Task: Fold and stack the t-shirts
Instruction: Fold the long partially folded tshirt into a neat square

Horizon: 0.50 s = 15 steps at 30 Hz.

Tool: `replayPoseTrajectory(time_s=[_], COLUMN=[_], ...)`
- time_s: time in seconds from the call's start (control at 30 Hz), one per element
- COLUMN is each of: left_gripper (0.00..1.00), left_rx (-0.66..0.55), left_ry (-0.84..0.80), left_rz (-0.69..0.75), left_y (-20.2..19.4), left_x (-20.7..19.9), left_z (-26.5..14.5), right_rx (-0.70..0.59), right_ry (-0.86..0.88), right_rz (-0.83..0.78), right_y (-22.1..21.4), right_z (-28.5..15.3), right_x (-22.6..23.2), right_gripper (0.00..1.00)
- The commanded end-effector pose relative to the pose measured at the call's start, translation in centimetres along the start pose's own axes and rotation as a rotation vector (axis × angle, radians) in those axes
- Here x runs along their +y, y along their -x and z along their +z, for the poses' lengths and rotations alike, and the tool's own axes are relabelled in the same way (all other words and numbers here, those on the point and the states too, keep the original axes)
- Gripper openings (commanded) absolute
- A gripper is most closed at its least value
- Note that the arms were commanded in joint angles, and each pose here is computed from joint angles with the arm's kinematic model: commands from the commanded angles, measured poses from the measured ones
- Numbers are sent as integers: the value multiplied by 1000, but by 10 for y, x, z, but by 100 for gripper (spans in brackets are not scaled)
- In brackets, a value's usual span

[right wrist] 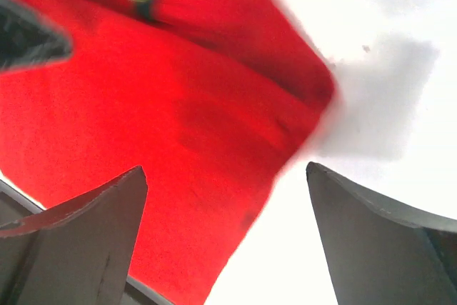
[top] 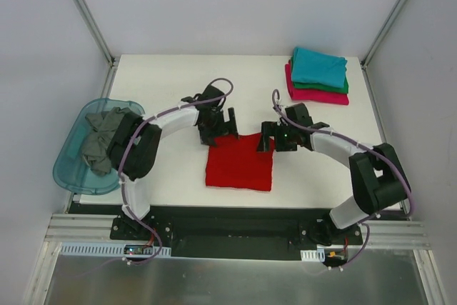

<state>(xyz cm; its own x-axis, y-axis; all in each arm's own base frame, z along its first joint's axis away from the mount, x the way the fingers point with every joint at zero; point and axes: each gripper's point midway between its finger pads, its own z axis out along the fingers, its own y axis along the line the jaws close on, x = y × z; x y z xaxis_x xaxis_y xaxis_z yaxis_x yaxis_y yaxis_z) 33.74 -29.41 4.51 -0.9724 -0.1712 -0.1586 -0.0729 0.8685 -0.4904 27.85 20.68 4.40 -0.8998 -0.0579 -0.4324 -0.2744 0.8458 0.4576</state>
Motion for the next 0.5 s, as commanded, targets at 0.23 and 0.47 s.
replayPoseTrajectory(time_s=[0.23,0.47], left_gripper=[99,99], left_rx=[-311,-465], left_ry=[113,149], left_rz=[92,48], left_y=[-14,-33], left_x=[0,37], left_z=[-120,-171], right_rx=[-326,-422], right_ry=[-71,132], right_rz=[-108,-122], right_y=[22,4], right_z=[-111,-136], right_x=[18,52], right_gripper=[96,96])
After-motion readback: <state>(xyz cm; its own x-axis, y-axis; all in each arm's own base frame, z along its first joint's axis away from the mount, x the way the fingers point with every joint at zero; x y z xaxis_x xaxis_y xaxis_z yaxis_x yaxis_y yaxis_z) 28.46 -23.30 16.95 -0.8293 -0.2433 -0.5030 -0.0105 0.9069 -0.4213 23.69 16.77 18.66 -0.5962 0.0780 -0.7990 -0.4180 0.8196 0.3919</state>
